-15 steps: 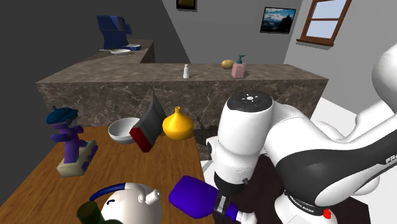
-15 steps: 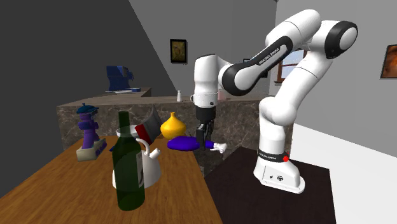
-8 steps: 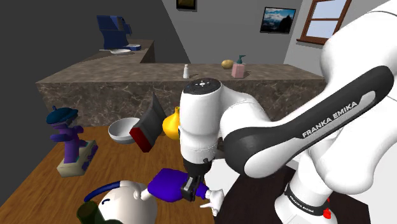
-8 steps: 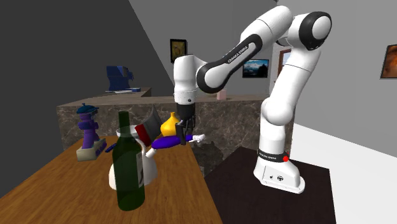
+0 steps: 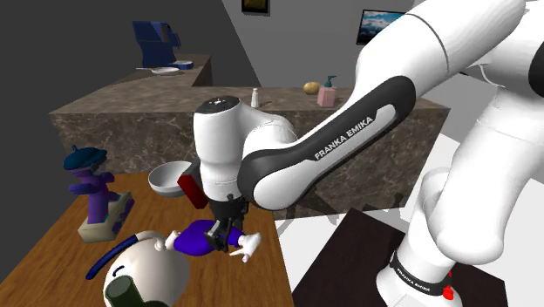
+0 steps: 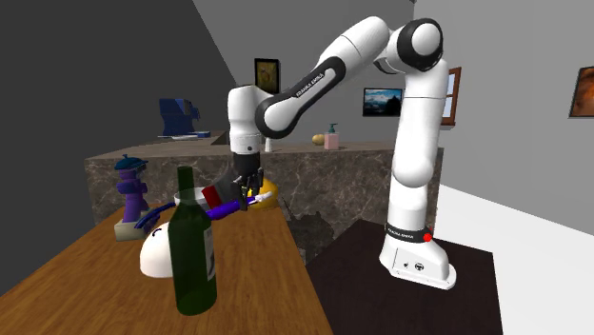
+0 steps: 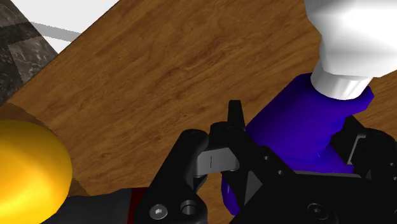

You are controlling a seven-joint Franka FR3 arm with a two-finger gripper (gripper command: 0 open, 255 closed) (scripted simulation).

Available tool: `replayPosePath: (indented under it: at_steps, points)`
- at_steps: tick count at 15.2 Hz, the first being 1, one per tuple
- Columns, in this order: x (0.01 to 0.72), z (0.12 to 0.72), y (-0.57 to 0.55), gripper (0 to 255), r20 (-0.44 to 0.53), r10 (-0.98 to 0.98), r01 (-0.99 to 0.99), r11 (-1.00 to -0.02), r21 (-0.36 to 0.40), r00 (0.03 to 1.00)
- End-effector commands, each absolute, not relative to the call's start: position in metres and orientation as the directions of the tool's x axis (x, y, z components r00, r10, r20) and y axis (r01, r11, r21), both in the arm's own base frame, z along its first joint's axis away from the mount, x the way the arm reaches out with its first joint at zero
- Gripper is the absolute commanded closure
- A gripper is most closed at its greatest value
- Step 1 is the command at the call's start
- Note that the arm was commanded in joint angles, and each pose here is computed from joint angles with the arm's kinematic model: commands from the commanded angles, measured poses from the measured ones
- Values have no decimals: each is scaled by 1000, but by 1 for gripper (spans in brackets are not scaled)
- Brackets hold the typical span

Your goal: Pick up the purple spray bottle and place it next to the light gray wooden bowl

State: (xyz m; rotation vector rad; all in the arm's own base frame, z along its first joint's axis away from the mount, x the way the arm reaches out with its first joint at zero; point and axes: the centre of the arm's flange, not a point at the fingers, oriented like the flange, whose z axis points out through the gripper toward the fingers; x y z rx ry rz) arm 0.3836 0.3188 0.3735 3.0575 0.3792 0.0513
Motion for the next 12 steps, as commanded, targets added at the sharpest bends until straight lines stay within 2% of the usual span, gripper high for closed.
replayPosePath:
  at_steps: [1,12]
  points:
    - [412,373,324,255,27,245,243,-968,64,969]
    - [556,374,346,255,27,245,243,-968,64,969]
